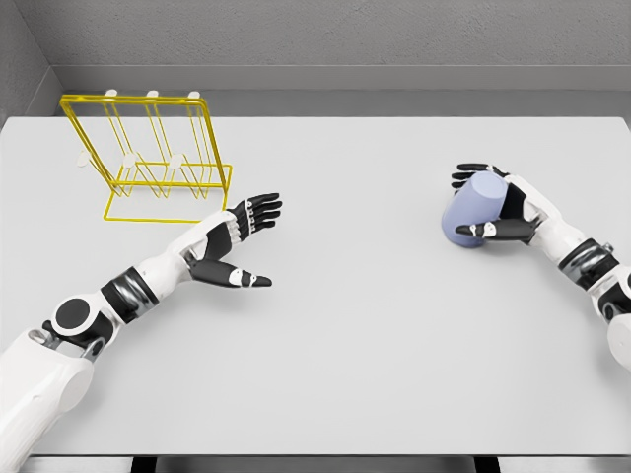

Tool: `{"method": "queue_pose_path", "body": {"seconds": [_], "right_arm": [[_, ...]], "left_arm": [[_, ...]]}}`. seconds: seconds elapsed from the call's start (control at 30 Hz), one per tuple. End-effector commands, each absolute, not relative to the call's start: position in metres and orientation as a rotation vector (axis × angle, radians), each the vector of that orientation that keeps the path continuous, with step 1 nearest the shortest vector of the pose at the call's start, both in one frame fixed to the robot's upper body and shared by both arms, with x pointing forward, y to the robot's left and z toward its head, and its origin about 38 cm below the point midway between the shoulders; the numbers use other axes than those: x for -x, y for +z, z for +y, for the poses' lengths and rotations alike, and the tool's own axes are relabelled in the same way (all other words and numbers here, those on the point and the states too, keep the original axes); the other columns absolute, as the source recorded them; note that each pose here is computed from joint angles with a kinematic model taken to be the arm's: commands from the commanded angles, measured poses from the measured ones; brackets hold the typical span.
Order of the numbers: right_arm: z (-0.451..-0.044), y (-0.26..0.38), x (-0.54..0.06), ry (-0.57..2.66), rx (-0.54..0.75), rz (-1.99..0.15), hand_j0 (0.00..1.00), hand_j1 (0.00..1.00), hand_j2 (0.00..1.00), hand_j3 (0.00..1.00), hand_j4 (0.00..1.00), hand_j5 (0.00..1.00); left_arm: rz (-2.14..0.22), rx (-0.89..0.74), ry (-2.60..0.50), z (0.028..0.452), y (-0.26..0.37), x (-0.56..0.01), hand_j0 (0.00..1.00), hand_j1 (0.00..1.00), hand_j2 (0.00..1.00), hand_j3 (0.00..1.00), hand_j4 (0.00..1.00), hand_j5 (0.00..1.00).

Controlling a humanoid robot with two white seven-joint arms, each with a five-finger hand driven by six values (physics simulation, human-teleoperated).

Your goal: Place the cup on the cup holder with both arms

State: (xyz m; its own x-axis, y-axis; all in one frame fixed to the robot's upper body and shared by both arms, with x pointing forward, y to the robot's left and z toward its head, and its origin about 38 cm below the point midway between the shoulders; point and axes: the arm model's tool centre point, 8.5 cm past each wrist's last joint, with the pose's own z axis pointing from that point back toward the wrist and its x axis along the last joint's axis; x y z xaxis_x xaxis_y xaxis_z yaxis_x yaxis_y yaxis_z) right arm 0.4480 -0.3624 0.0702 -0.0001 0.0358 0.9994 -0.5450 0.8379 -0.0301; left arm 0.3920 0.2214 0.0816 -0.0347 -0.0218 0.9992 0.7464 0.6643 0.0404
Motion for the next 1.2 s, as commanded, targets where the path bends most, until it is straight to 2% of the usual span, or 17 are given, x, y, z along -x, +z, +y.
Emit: {"method": "queue_pose_path", "body": {"seconds": [0.0, 0.63, 0.87, 1.17], "right_arm": [[-0.363, 0.072, -0.448, 0.472, -0.424, -1.519, 0.72, 0.72, 0.72, 0.72, 0.72, 0.72], [-0.35, 0.099, -0.458, 0.533, -0.446, -1.604, 0.69, 0.69, 0.69, 0.69, 0.69, 0.69], [-0.329, 0.116, -0.459, 0.582, -0.497, -1.647, 0.69, 0.69, 0.69, 0.69, 0.69, 0.69], [-0.282, 0.132, -0.452, 0.681, -0.618, -1.683, 0.68, 0.68, 0.68, 0.68, 0.68, 0.68]], "left_arm": [[-1.49, 0.635, -0.682, 0.222, 0.081, -0.392, 1.0, 1.0, 1.0, 1.0, 1.0, 1.0], [-1.486, 0.625, -0.679, 0.226, 0.08, -0.394, 1.0, 1.0, 1.0, 1.0, 1.0, 1.0], [-1.49, 0.627, -0.672, 0.227, 0.081, -0.395, 1.0, 1.0, 1.0, 1.0, 1.0, 1.0], [-1.491, 0.621, -0.673, 0.229, 0.082, -0.396, 1.0, 1.0, 1.0, 1.0, 1.0, 1.0]]}}
